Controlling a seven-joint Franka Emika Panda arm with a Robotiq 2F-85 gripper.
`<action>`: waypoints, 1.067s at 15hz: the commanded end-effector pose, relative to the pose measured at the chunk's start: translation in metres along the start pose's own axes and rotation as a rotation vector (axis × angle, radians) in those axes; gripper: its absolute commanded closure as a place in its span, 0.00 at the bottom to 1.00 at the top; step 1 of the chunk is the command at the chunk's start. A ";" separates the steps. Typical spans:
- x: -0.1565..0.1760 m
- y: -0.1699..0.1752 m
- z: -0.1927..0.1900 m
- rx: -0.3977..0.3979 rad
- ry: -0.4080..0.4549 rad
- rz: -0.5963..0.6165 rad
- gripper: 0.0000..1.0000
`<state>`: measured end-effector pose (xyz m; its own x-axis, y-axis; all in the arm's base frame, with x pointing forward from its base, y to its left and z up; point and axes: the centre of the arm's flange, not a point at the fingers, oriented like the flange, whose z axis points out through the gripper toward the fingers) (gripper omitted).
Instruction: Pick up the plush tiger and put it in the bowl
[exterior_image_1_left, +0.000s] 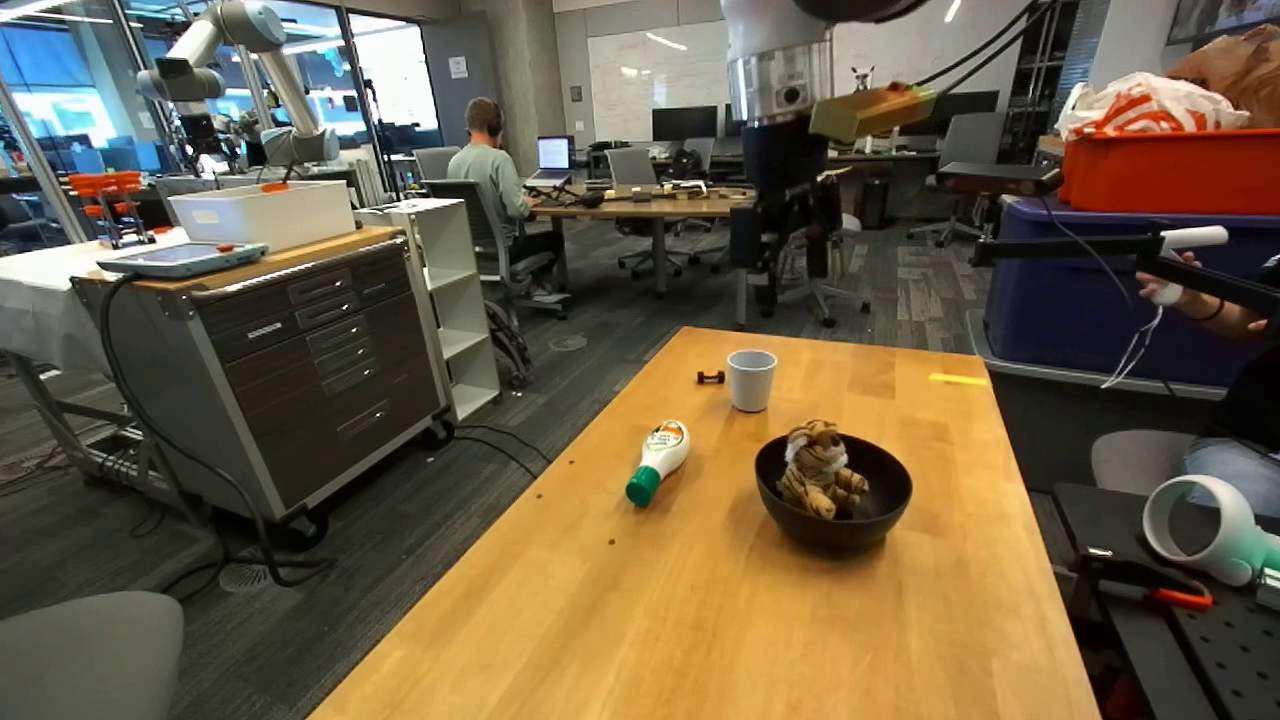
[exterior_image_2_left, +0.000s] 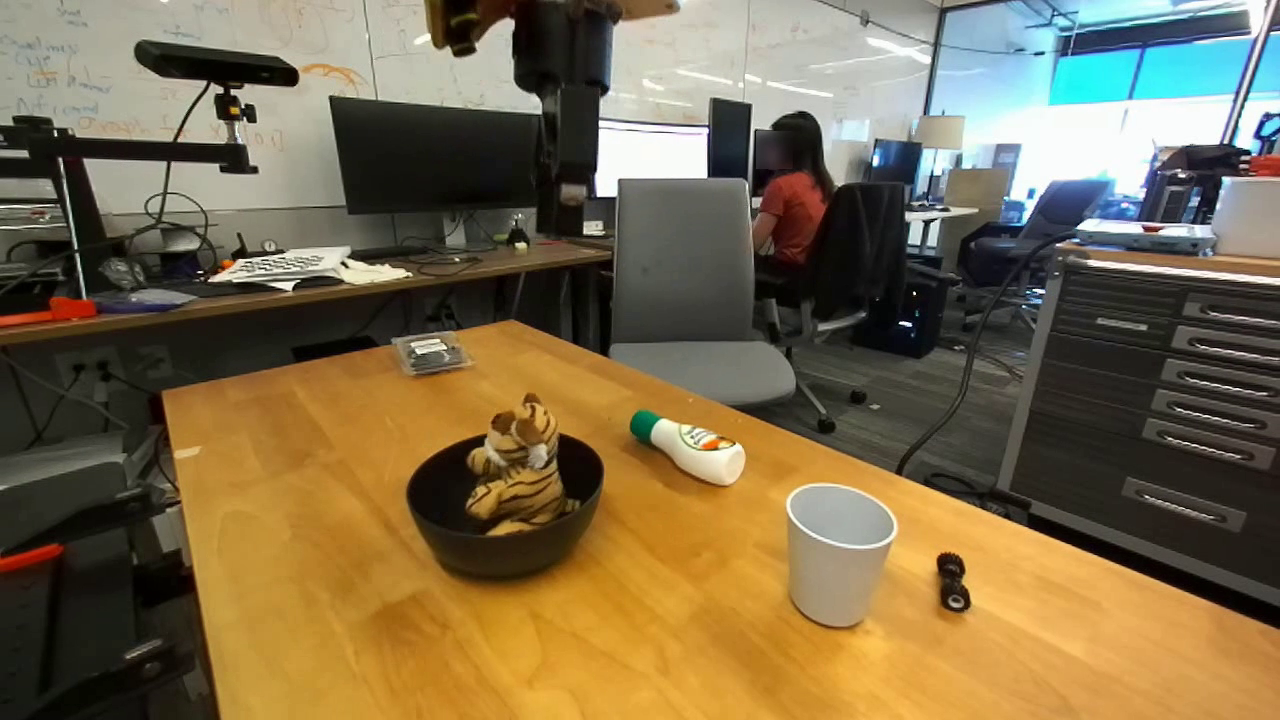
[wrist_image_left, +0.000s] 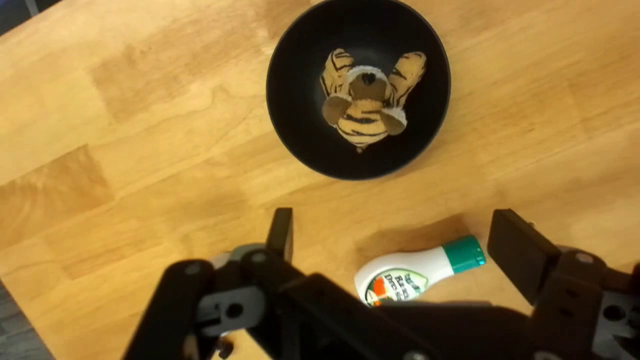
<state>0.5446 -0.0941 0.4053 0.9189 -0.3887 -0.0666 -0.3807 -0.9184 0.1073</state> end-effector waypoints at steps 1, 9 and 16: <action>-0.031 0.006 -0.052 0.065 0.099 -0.085 0.00; -0.050 0.011 -0.090 0.097 0.152 -0.192 0.00; -0.054 0.011 -0.087 0.097 0.147 -0.205 0.00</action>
